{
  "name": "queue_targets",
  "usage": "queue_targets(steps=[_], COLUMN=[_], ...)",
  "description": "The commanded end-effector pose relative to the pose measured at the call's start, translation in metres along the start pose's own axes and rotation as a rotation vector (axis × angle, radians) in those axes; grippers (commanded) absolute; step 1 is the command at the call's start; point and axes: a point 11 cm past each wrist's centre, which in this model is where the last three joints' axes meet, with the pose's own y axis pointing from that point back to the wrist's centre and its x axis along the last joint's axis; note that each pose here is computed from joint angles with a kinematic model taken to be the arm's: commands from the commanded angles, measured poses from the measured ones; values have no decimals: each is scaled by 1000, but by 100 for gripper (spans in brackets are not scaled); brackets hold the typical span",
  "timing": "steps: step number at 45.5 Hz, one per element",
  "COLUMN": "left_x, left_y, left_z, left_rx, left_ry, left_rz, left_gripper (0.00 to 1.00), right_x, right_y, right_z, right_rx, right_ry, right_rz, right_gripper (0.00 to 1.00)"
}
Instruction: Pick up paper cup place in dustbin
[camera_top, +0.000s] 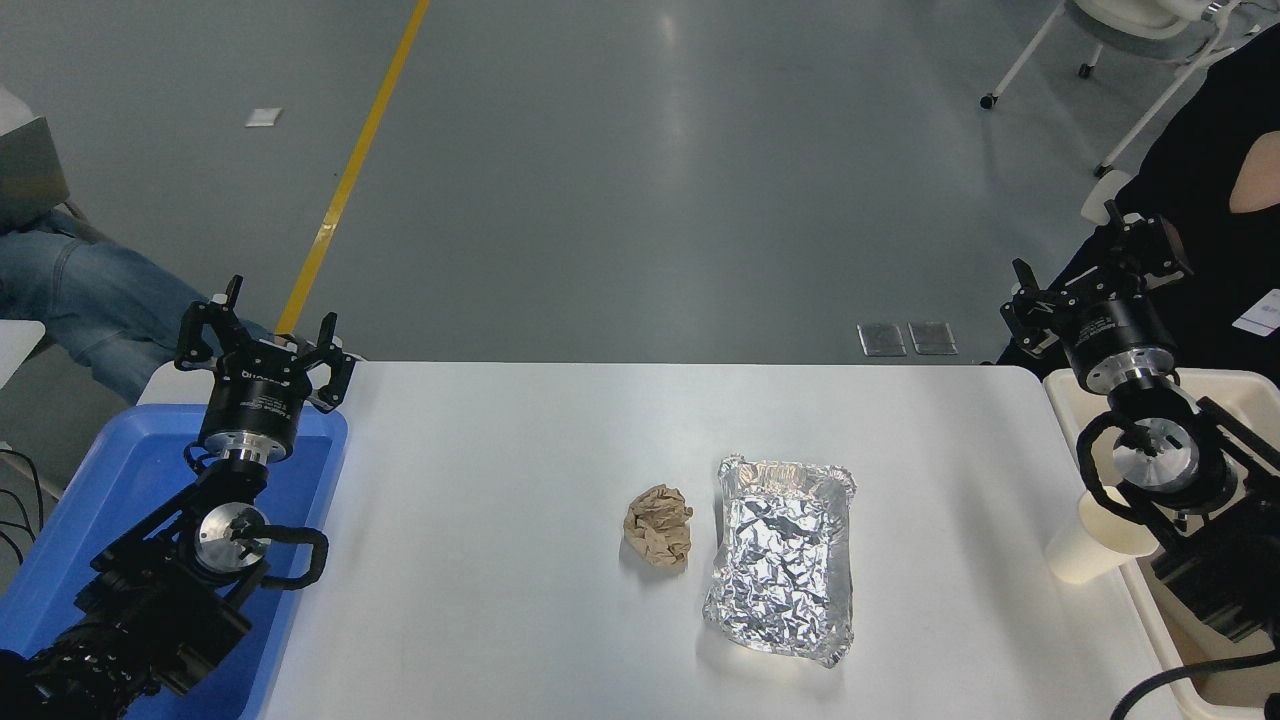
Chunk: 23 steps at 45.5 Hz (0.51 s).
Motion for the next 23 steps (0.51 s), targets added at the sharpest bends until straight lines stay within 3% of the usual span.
queue_targets(steps=[1,23], left_x=[0,0], left_y=[0,0], left_z=[-1,-1], left_rx=[0,0], left_ry=[1,1], left_rz=[0,0], left_gripper=[99,99], right_x=[0,-1], right_y=[0,1], right_z=[1,3], right_rx=[-1,-11], right_ry=[-1,8], right_rz=[1,-4], right_gripper=[100,100])
